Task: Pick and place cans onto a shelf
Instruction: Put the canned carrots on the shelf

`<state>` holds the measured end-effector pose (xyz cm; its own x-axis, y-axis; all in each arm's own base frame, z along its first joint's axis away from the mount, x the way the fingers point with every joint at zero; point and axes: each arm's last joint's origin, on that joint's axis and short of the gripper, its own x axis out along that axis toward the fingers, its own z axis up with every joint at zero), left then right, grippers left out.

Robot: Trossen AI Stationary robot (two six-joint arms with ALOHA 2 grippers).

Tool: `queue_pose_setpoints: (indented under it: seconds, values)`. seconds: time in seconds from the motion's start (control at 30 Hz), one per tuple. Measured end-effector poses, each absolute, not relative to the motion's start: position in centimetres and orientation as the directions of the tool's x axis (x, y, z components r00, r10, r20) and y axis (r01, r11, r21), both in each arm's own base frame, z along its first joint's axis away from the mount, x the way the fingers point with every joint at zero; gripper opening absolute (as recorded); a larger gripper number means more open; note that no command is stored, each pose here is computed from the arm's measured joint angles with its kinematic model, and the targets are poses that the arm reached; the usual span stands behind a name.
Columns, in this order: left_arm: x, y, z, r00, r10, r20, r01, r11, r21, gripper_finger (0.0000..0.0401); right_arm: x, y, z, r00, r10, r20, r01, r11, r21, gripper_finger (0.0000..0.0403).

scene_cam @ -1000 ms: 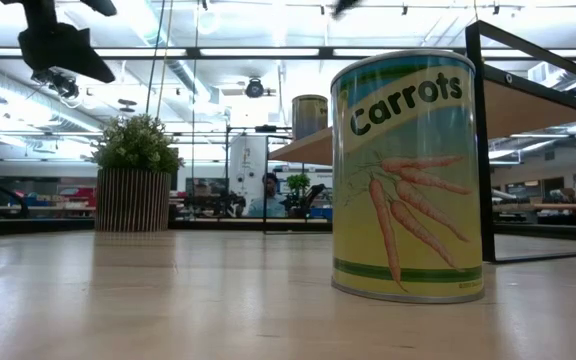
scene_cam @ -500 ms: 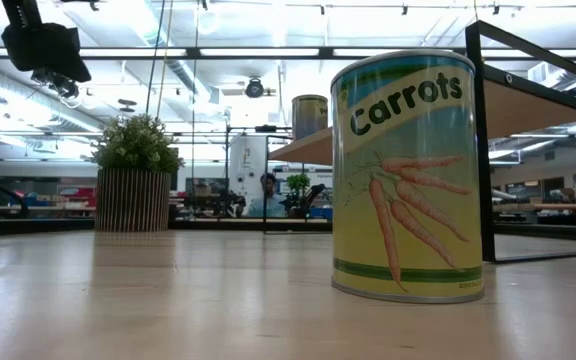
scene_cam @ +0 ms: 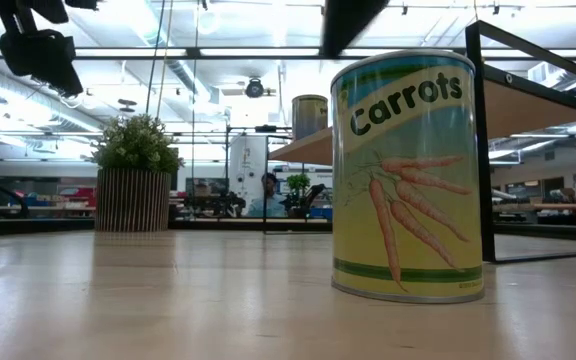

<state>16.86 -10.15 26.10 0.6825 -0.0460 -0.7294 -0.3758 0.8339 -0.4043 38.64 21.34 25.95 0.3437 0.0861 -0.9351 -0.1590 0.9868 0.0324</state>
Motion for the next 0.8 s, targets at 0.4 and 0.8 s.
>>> queue_pose_setpoints:
  seconds: [0.4,0.8]
  values:
    - [16.8,-10.1,26.0,0.677,-0.037,-0.735,-0.383,0.835,-0.395,0.0375,38.8,21.1,23.1,0.239,0.012,-0.971,-0.155,0.988,-0.026,0.0400]
    - [16.7,-10.1,26.0,0.672,-0.033,-0.740,-0.381,0.842,-0.383,0.0375,40.1,20.0,20.8,0.212,-0.013,-0.977,-0.127,0.991,-0.041,0.0337]
